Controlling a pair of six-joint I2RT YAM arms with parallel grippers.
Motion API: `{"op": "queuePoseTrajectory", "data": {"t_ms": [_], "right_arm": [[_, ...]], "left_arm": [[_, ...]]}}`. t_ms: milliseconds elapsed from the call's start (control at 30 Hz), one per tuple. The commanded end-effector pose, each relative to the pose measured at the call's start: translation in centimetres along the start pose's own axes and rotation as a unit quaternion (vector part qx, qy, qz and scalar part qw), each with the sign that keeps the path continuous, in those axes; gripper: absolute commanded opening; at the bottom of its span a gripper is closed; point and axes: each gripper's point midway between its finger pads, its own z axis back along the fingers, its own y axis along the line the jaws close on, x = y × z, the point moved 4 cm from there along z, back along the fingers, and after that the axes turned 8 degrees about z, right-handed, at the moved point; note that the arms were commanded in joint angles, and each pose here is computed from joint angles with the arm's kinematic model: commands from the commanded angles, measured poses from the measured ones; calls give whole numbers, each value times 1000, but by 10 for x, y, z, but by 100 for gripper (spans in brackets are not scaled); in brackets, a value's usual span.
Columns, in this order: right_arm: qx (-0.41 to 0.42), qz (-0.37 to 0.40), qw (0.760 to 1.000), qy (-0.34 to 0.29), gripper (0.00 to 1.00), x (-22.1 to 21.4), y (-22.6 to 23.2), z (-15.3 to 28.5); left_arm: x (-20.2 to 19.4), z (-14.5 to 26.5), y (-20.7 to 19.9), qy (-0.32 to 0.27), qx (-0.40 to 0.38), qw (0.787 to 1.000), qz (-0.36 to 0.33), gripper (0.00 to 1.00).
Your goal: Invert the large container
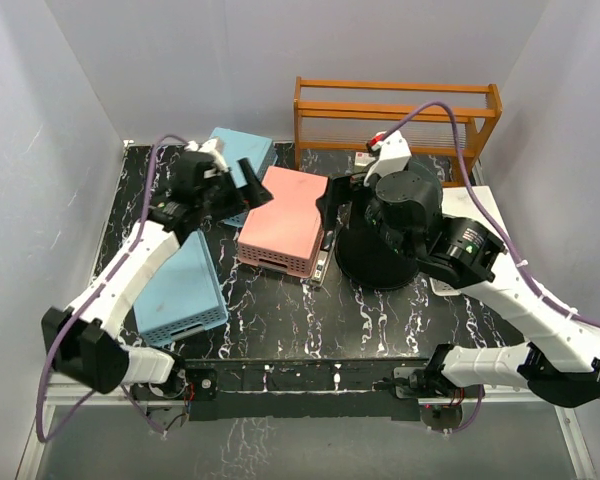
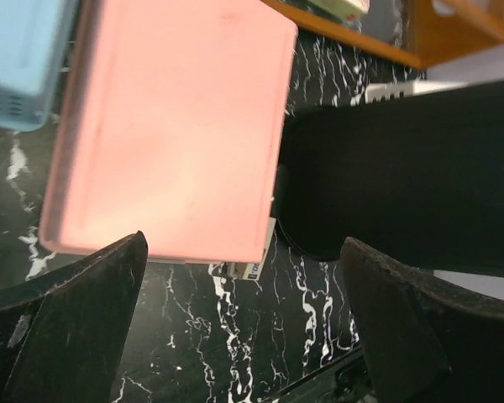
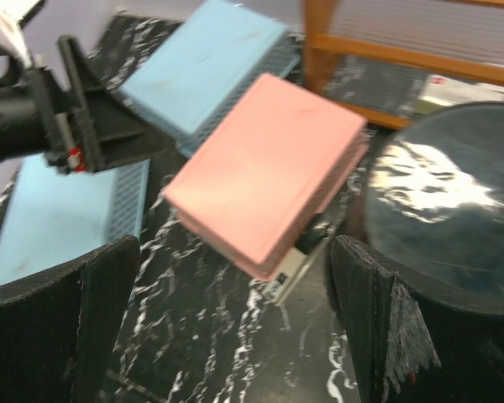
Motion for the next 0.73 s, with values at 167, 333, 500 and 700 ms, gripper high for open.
{"op": "queuePoseTrajectory", "data": {"t_ms": [167,333,500,700], "right_arm": [[-119,-49,988,-87,98,28,-52,39],[-115,-48,986,-110,98,31,-57,47],[-123,-39,986,-107,98,28,-57,43],[-121,-33,987,-99,98,23,-53,34]], "left_arm": [[21,27,-44,-51,5,991,-125,99],[25,58,-38,-109,-6,984,-142,99],[28,75,-24,-147,20,979,-137,99],[32,76,-23,-150,33,978,-140,99]]}}
